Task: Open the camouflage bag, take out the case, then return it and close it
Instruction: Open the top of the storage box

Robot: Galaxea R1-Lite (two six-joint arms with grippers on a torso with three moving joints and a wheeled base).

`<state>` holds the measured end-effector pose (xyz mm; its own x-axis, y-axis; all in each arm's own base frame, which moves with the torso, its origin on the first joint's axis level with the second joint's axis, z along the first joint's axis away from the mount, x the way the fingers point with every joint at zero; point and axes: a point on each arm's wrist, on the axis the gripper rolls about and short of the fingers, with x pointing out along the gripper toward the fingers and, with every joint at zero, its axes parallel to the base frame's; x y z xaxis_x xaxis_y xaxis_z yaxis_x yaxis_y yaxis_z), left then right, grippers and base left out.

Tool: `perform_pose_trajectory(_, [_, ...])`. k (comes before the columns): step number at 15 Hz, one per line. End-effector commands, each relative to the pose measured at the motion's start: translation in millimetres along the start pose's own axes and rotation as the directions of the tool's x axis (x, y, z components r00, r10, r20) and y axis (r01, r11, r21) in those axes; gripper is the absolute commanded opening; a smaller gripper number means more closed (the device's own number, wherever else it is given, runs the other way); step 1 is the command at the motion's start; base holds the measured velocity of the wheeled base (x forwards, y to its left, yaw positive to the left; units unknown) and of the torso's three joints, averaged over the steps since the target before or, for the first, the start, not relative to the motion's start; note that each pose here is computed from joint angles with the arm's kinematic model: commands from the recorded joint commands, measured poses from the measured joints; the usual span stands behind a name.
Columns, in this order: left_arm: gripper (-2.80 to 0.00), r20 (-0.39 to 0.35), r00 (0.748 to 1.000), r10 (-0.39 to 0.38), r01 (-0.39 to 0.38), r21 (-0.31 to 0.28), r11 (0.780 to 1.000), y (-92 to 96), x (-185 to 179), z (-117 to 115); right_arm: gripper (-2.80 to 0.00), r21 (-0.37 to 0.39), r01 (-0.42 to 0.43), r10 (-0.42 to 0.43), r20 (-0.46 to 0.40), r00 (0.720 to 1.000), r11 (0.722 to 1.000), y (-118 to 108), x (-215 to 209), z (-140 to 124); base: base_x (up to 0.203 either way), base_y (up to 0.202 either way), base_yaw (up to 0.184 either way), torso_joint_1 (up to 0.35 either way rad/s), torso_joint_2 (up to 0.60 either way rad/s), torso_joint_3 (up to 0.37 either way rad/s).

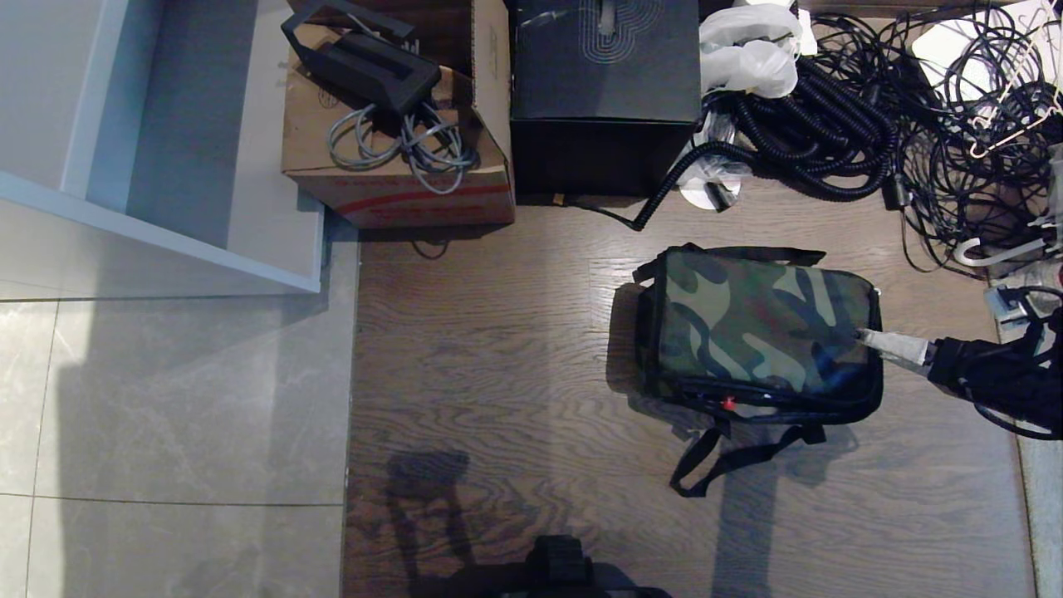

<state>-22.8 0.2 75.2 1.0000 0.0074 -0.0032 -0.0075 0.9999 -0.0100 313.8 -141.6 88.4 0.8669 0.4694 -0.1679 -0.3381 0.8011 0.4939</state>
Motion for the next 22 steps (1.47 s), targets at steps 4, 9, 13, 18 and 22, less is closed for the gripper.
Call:
perform_pose_trajectory(4, [-2.8,0.0,1.0,0.0,0.0,-0.001,1.0,0.0,0.0,0.0,0.0,0.039,0.006,-0.005,-0.028,1.0,0.999,-13.4,6.3,-14.9,0.0,0.0,0.0,0.0,0.0,0.0])
perform_pose_trajectory(9, [-2.8,0.0,1.0,0.0,0.0,-0.001,1.0,0.0,0.0,0.0,0.0,0.053,0.014,-0.011,-0.052,0.999,0.999,-20.5,8.9,-25.5,0.0,0.0,0.0,0.0,0.0,0.0])
perform_pose_trajectory(13, [-2.8,0.0,1.0,0.0,0.0,-0.001,1.0,0.0,0.0,0.0,0.0,0.027,0.02,-0.018,-0.078,0.997,0.999,-27.2,11.5,-38.4,0.0,0.0,0.0,0.0,0.0,0.0])
perform_pose_trajectory(18, [-2.8,0.0,1.0,0.0,0.0,-0.001,1.0,0.0,0.0,0.0,0.0,0.056,-0.006,0.011,-0.106,0.994,0.998,-20.4,20.2,-44.4,0.0,0.0,0.0,0.0,0.0,0.0])
perform_pose_trajectory(22, [-2.8,0.0,1.0,0.0,0.0,-0.001,1.0,0.0,0.0,0.0,0.0,0.08,-0.01,0.018,-0.098,0.995,0.997,-17.5,20.9,-40.0,0.0,0.0,0.0,0.0,0.0,0.0])
